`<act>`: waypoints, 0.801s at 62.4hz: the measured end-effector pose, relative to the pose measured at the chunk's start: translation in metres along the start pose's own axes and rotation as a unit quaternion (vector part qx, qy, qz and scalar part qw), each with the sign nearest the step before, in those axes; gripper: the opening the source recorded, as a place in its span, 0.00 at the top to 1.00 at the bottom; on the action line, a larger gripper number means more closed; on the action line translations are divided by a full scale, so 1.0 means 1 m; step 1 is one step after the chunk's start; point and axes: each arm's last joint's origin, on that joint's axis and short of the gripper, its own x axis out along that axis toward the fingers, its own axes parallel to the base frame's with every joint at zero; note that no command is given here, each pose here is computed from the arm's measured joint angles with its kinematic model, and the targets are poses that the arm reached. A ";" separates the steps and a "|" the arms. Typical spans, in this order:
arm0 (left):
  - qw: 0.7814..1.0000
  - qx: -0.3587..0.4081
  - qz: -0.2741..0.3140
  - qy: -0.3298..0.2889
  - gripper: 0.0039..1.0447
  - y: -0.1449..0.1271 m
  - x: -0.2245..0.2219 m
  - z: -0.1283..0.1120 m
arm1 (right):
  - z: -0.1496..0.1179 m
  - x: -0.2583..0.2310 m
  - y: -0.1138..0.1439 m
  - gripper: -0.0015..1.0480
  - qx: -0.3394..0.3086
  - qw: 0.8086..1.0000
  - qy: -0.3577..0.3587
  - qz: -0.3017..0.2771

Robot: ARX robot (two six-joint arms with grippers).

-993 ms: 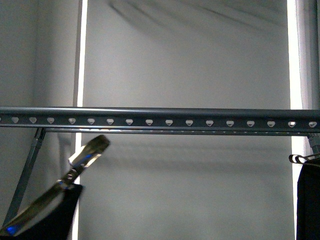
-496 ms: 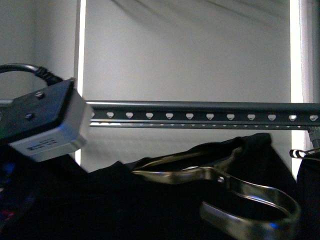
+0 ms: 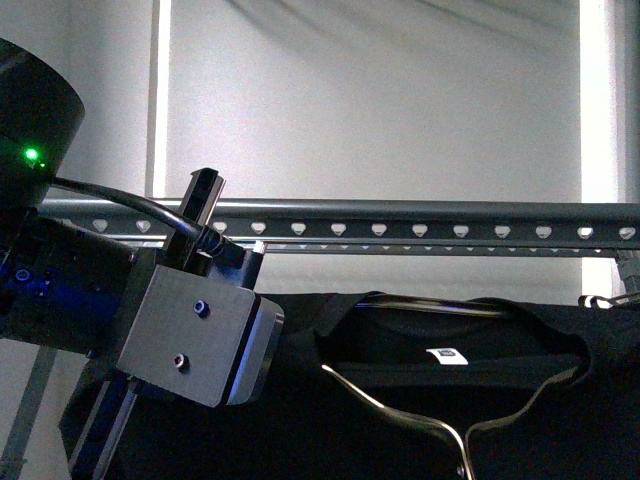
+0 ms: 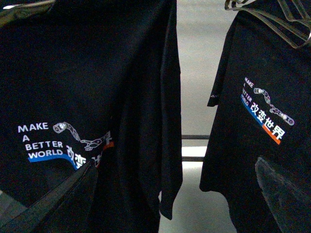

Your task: Hang clothes on hanger

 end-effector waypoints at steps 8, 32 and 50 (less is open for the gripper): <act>1.000 0.006 -0.001 0.002 0.96 0.000 0.000 0.000 | 0.000 0.000 0.000 0.07 0.000 1.000 0.000 0.000; 1.000 0.009 0.000 0.000 0.96 0.000 0.001 0.001 | 0.030 0.021 -0.021 0.07 -0.096 0.980 0.012 0.173; 1.000 0.011 -0.001 0.002 0.96 0.000 0.000 -0.001 | 0.080 0.072 -0.033 0.07 -0.508 0.826 -0.182 0.162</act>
